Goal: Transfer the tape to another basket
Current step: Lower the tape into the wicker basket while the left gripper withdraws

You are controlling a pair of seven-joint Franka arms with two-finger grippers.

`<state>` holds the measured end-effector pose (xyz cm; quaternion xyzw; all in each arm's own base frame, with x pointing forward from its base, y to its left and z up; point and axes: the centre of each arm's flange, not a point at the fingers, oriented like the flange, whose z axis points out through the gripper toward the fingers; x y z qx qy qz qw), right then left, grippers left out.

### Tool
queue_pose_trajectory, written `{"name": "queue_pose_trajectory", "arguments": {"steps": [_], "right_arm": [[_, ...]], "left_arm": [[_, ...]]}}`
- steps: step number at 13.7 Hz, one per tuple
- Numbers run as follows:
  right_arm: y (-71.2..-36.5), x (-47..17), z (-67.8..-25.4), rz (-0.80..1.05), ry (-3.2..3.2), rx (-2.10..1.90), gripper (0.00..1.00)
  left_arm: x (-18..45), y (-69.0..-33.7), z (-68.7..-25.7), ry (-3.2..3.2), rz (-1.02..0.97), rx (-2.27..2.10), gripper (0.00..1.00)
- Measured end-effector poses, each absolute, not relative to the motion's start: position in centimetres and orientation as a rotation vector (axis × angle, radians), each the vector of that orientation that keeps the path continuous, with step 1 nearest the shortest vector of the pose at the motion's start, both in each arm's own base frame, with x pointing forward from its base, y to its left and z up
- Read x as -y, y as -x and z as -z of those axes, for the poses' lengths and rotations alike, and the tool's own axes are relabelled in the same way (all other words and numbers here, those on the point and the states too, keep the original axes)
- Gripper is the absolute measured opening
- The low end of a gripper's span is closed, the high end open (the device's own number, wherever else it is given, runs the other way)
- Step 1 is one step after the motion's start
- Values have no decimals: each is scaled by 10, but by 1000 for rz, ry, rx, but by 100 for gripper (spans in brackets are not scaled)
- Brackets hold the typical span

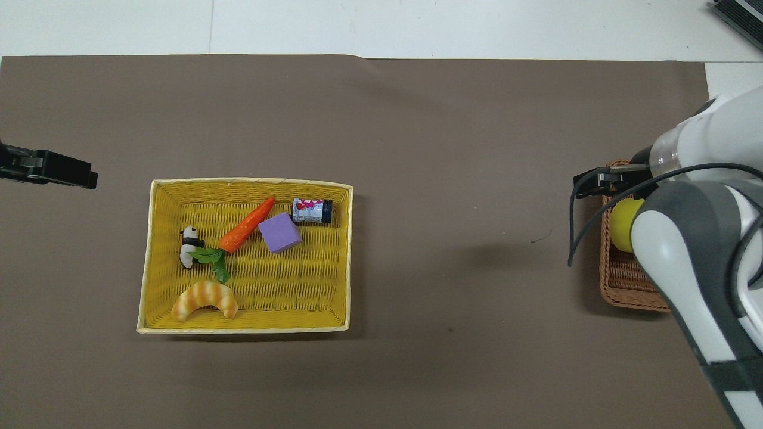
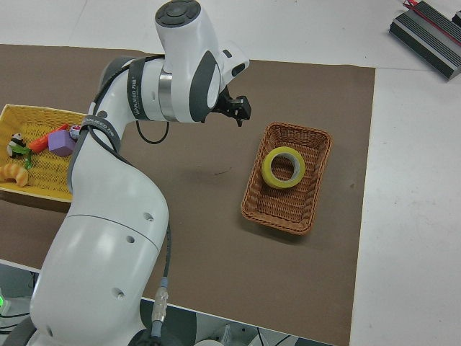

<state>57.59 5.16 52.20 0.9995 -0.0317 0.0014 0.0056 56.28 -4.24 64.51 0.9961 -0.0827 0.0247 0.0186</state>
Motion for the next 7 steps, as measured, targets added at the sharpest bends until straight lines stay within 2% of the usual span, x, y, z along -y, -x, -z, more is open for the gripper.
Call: {"name": "queue_pose_trajectory", "arguments": {"steps": [3,7], "right_arm": [[-554,-78,-569,-38,-3115,233,100],[-536,-57,-657,-98,-3111,326,100]], "left_arm": [[35,-563,-645,-3095,-76,235,100],[32,-563,-645,-3096,-76,228,100]]}}
